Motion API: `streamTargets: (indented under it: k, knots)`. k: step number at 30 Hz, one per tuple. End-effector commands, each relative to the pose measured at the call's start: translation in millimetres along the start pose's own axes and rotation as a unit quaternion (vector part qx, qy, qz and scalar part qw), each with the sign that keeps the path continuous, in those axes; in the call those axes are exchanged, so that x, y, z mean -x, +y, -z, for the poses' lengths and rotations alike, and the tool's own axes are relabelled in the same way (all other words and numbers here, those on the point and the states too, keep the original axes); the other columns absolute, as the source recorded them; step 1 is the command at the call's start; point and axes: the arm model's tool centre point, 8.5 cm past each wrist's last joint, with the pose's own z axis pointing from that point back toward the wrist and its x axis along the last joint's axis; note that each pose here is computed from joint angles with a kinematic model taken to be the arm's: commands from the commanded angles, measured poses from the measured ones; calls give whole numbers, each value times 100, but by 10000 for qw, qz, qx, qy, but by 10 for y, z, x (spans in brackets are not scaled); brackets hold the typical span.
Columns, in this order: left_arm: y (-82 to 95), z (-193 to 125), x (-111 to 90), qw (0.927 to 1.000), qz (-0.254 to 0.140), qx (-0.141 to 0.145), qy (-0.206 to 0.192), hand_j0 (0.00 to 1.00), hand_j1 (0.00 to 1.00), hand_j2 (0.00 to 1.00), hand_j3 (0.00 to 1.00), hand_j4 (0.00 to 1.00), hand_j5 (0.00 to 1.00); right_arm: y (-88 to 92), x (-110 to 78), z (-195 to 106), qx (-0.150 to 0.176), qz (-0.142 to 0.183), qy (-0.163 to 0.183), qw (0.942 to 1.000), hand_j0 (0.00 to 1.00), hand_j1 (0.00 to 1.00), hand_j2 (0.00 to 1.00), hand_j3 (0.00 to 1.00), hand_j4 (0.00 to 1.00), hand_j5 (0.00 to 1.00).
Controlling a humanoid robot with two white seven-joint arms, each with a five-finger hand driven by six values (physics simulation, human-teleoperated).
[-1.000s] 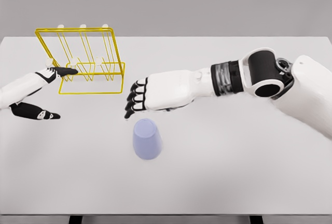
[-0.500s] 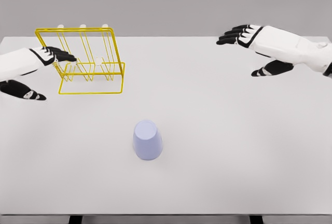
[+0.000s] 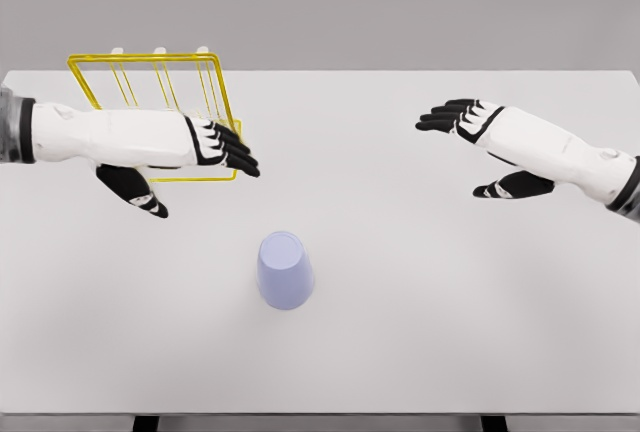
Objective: Place the cup on the cup holder with both arms
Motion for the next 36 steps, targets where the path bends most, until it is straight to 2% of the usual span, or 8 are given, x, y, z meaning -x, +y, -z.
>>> streamTargets:
  k: [1, 5, 7, 8, 15, 17, 23, 36]
  knots:
    - [-99, 174, -130, 9994, 57, 206, -266, 100, 100, 100, 100, 100, 100, -7, 0, 2, 22, 0, 13, 10000, 100, 100, 100, 100, 100, 100]
    - [-8, 347, -174, 9978, 478, 308, -333, 99, 99, 99, 99, 99, 99, 17, -23, 57, 99, 52, -42, 9999, 100, 100, 100, 100, 100, 100]
    - [47, 452, -213, 9934, 999, 506, -261, 99, 99, 99, 99, 99, 99, 23, -20, 58, 92, 60, -40, 9999, 100, 100, 100, 100, 100, 100]
    - [50, 479, -231, 9927, 1051, 520, -286, 99, 99, 99, 99, 99, 99, 23, -20, 58, 92, 60, -40, 9999, 100, 100, 100, 100, 100, 100]
    - [-10, 739, -314, 9894, 1141, 694, -577, 99, 99, 99, 99, 99, 99, 59, -4, 86, 60, 31, 13, 10000, 100, 100, 100, 100, 100, 100]
    - [-72, 830, -340, 9863, 1205, 913, -663, 100, 100, 100, 100, 100, 100, 67, -1, 88, 44, 29, 21, 10000, 100, 100, 100, 100, 100, 100]
    - [-81, 966, -379, 9813, 1330, 1145, -794, 100, 100, 100, 100, 100, 100, 66, -4, 89, 41, 19, 19, 10000, 100, 100, 100, 100, 100, 100]
    - [-151, 1218, -356, 9771, 1466, 1284, -858, 95, 95, 95, 95, 95, 95, 67, -10, 94, 37, 16, 10, 10000, 100, 100, 100, 100, 100, 100]
